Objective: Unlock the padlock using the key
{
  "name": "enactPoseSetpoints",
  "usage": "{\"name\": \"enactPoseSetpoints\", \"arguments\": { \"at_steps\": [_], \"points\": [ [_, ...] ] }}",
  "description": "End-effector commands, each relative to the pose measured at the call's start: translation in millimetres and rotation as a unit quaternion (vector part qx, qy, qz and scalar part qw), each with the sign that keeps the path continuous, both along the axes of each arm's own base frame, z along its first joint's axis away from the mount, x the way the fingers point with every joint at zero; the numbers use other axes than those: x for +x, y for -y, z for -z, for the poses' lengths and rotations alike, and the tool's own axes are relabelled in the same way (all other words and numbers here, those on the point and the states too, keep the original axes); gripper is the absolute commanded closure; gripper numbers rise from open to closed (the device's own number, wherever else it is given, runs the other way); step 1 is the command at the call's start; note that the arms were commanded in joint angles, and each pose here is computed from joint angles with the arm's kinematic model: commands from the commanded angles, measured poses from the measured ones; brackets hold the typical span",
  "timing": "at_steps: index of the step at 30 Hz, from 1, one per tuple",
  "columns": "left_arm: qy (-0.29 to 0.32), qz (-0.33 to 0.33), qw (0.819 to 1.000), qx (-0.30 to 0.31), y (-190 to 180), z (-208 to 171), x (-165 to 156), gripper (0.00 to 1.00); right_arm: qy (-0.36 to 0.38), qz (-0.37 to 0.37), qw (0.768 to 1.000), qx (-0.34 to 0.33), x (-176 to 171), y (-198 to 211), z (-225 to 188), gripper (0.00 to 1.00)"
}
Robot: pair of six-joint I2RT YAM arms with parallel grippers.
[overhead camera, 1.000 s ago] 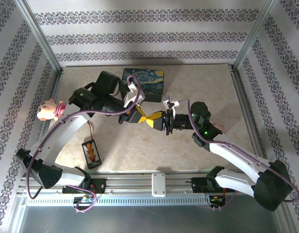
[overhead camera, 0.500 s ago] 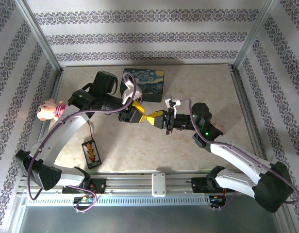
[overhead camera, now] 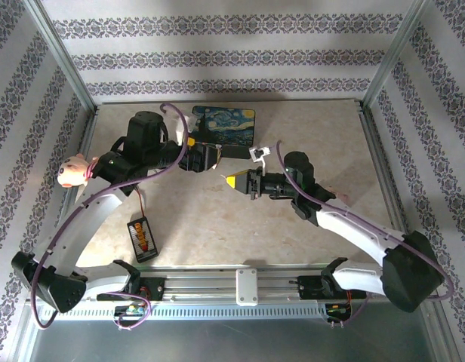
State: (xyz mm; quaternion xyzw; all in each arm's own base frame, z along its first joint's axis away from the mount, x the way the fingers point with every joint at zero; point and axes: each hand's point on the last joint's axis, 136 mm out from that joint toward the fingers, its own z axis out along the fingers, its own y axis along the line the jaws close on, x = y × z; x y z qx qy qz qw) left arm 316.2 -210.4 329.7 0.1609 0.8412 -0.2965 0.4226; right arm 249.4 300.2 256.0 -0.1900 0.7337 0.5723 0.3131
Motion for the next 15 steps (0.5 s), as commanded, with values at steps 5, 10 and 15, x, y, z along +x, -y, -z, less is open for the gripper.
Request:
{"name": "enactPoseSetpoints", "arguments": {
  "at_steps": [5,10,15],
  "points": [
    [0.010,-0.199,0.980,-0.005,-46,29,53,0.01,-0.101,0.079,0.992,0.010,43,11,18,1.00],
    [0.008,-0.240,0.971,-0.019,-58,45,85,0.01,-0.153,0.121,0.981,0.005,58,27,45,1.00],
    [-0.045,-0.217,0.975,-0.031,-56,74,124,0.01,-0.187,0.163,0.969,0.001,69,44,62,1.00]
  ]
}}
